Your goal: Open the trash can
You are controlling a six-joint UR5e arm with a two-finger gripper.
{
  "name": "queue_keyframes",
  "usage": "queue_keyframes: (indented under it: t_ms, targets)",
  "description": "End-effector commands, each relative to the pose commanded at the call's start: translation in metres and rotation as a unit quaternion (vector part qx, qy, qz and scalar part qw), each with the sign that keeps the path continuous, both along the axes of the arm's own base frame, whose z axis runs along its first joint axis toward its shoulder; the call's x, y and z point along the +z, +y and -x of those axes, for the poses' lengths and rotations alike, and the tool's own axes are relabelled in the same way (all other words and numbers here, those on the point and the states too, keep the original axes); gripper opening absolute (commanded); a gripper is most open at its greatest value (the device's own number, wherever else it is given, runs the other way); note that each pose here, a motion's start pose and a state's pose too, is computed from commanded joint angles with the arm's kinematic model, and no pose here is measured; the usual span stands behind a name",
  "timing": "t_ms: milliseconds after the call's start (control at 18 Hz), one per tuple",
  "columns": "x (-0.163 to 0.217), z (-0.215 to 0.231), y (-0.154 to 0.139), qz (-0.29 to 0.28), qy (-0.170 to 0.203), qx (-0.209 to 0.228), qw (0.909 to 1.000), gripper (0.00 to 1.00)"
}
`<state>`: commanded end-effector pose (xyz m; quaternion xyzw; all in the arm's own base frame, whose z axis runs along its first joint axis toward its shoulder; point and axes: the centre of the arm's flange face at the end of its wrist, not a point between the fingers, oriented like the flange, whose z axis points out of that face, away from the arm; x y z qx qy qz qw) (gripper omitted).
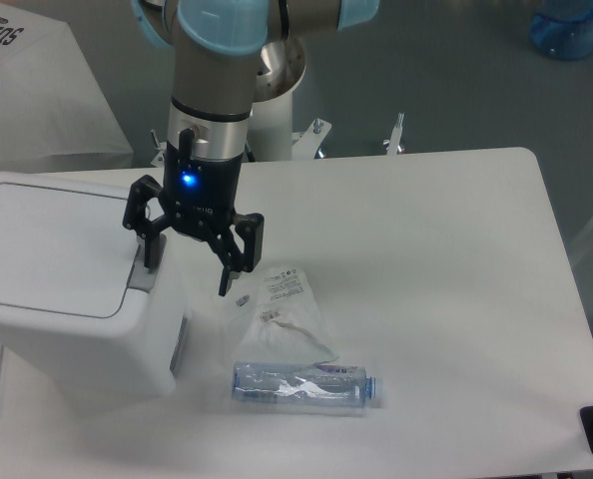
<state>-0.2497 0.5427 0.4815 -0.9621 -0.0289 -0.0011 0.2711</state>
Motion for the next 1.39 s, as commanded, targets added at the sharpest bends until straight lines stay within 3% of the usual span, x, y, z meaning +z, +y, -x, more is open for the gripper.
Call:
queue_keyframes:
  t_ms: [556,778,1222,1389]
  targets:
    - [0.012,0.002,-0.001,-0.009,0.007,-0.001,0.9999,1.00]
    - [0.017,0.044,-0.010,-0.012,0.020,0.021,0.9995,1.00]
    - [-0.063,0.161,-0.034,0.038,0.030,0.004,0.9988,1.00]
    - [-0.089,0.206,-0.049,0.068,0.057,-0.020,0.9958,1.00]
